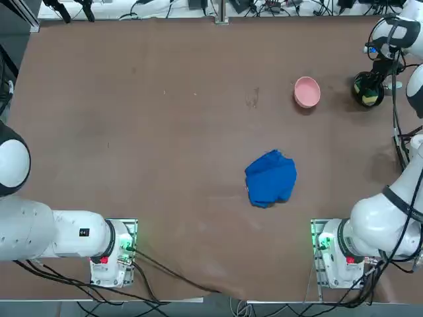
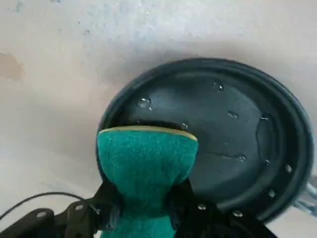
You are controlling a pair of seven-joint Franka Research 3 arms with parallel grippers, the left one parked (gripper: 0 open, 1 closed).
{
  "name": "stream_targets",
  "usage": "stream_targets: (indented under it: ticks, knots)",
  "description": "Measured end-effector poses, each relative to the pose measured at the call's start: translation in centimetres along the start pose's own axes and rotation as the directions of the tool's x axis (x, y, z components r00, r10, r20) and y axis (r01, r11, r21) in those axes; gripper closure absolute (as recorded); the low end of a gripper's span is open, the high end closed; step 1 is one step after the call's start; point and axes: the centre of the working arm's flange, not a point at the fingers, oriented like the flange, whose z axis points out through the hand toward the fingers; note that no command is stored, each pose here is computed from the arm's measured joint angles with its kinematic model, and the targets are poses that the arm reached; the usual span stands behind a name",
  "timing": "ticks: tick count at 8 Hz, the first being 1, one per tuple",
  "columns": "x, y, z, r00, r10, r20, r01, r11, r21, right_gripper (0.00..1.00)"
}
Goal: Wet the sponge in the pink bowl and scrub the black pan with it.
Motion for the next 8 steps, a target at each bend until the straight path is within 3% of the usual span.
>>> stream_targets:
  ticks: [6, 8]
  knots:
    - [-0.3, 2.3, -5.0, 0.996, 0.013, -0.089, -0.018, 0.998, -0.057, 0.48]
    - [0.0, 1.7, -7.6, 0.988, 0.025, -0.151, -0.033, 0.998, -0.046, 0.48]
